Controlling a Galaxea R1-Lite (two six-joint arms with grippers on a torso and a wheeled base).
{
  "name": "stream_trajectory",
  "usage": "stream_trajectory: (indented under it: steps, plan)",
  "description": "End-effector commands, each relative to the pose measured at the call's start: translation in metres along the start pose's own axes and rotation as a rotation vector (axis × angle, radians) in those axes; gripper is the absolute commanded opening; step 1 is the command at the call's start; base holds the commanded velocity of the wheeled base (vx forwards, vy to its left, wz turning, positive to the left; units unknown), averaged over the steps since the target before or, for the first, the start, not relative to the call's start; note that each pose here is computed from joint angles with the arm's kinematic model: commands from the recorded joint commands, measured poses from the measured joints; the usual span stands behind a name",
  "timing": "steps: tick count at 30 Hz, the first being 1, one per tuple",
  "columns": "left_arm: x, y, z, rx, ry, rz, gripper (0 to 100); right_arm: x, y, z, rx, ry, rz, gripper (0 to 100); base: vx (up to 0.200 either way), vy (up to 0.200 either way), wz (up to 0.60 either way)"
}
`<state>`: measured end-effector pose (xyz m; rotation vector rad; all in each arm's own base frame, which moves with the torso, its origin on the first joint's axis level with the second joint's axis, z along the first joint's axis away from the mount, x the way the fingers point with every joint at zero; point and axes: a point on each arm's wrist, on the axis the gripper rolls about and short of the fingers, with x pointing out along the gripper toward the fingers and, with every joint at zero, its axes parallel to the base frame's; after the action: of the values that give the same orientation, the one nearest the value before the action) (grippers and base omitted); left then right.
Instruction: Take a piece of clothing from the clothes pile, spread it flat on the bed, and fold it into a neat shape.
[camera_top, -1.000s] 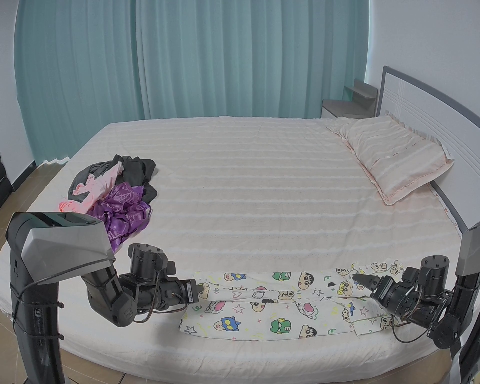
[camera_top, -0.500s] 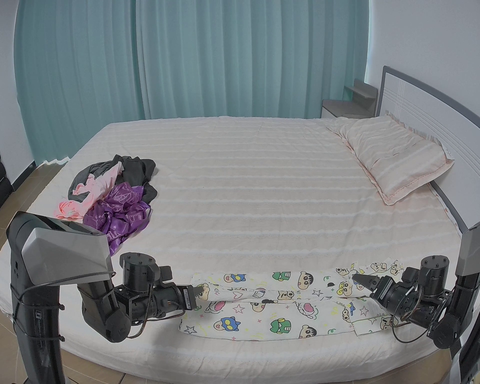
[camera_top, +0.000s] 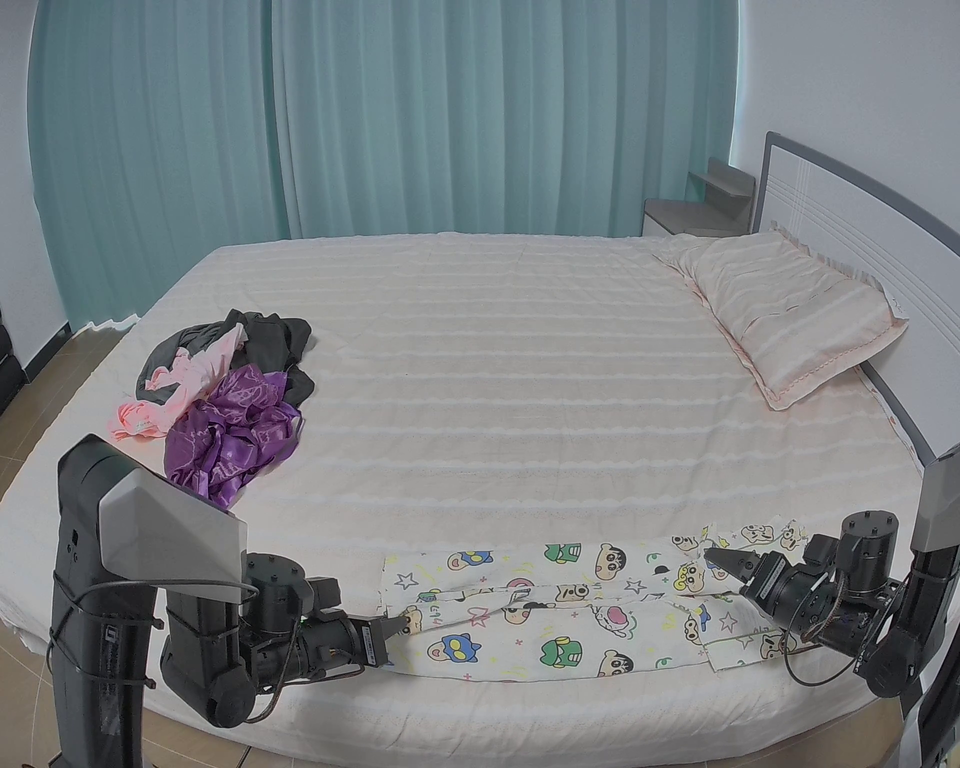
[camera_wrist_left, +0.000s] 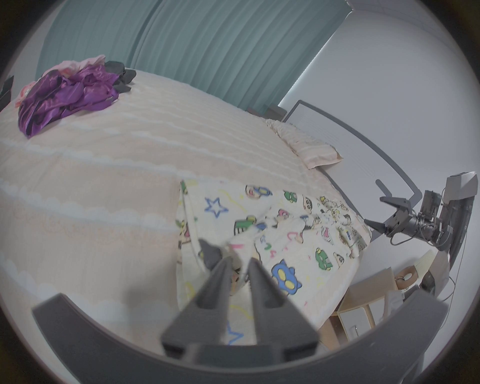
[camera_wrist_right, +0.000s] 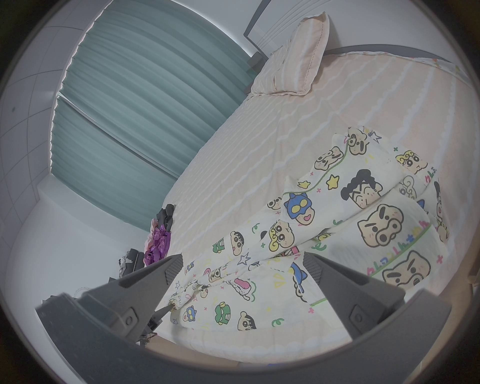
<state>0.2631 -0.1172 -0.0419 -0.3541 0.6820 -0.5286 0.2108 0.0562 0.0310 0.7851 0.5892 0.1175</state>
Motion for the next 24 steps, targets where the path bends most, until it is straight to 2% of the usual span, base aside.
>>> stream_trajectory:
  steps: [1,8,10,15,17,19,24]
  plan:
    - [-0.002,0.004,-0.009,0.002,0.029,0.013,100,-0.003,-0.002,-0.002,0.001,0.013,-0.012,100,0.000,0.000,0.00]
    - [-0.005,0.009,-0.010,-0.003,0.035,0.034,100,-0.003,-0.002,-0.002,0.001,0.013,-0.012,100,0.000,0.000,0.00]
    - [-0.008,0.010,-0.002,-0.014,0.003,0.038,100,-0.003,-0.002,-0.002,0.007,0.013,-0.012,100,0.000,0.000,0.00]
    - [-0.025,0.001,0.034,-0.186,-0.145,-0.011,100,-0.003,-0.002,-0.002,0.010,0.012,-0.011,100,0.000,0.000,0.00]
    - [-0.032,-0.003,0.052,-0.273,-0.205,-0.067,100,-0.003,-0.002,-0.002,0.010,0.012,-0.011,100,0.000,0.000,0.00]
    - [-0.033,-0.005,0.062,-0.296,-0.234,-0.103,100,-0.003,-0.002,-0.002,0.010,0.012,-0.011,100,0.000,0.000,0.00]
    - [-0.020,-0.003,0.074,-0.311,-0.228,-0.098,100,-0.003,-0.001,-0.002,0.009,0.012,-0.009,100,0.000,0.000,0.00]
